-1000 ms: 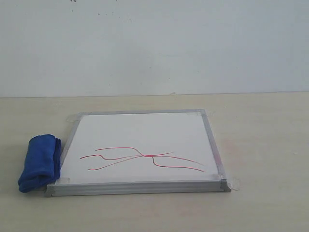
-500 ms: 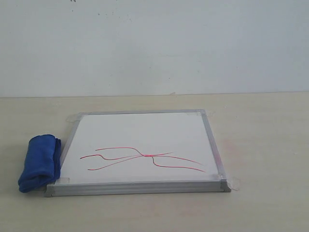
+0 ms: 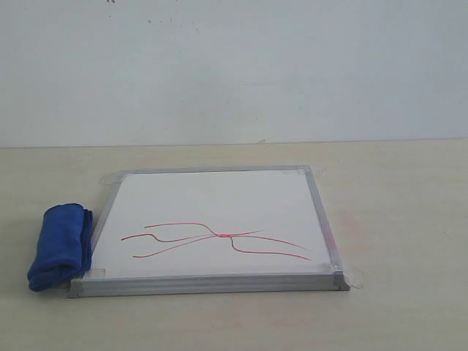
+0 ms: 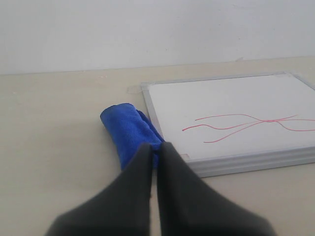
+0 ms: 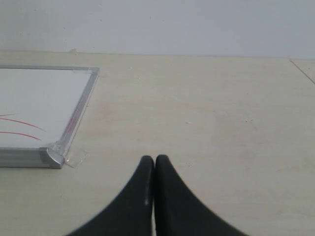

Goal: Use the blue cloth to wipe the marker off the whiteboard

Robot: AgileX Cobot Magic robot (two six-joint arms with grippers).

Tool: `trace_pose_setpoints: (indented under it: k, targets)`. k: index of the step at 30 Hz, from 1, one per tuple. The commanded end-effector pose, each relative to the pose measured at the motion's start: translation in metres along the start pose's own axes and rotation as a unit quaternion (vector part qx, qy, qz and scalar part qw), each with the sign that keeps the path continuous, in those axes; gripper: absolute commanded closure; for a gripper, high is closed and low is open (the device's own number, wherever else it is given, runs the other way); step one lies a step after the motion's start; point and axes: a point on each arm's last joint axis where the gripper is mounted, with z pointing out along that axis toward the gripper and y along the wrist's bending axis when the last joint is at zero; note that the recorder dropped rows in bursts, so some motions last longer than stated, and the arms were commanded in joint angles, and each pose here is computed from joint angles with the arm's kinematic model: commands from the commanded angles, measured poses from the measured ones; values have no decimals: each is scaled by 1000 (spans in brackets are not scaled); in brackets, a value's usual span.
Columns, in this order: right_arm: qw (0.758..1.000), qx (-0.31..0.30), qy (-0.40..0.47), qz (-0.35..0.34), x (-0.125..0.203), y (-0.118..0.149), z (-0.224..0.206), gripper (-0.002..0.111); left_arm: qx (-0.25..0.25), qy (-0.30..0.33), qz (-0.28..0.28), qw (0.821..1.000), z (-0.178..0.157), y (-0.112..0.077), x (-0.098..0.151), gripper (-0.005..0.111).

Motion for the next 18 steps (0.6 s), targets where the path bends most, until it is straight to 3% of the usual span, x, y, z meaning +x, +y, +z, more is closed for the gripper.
trace_pose_setpoints:
  k: [1, 9, 15, 18]
  targets:
    - [1000, 2, -4, 0, -1, 0, 0, 108, 1, 1, -2, 1000, 0, 0, 1, 103]
    - [1000, 2, -4, 0, -1, 0, 0, 108, -3, -33, 9, 999, 0, 1, -5, 103]
    - [1000, 2, -4, 0, -1, 0, 0, 108, -8, -139, 17, 990, -3, 1, -24, 103]
    - [1000, 2, -4, 0, -1, 0, 0, 108, -10, -211, 17, 977, -8, 1, -37, 103]
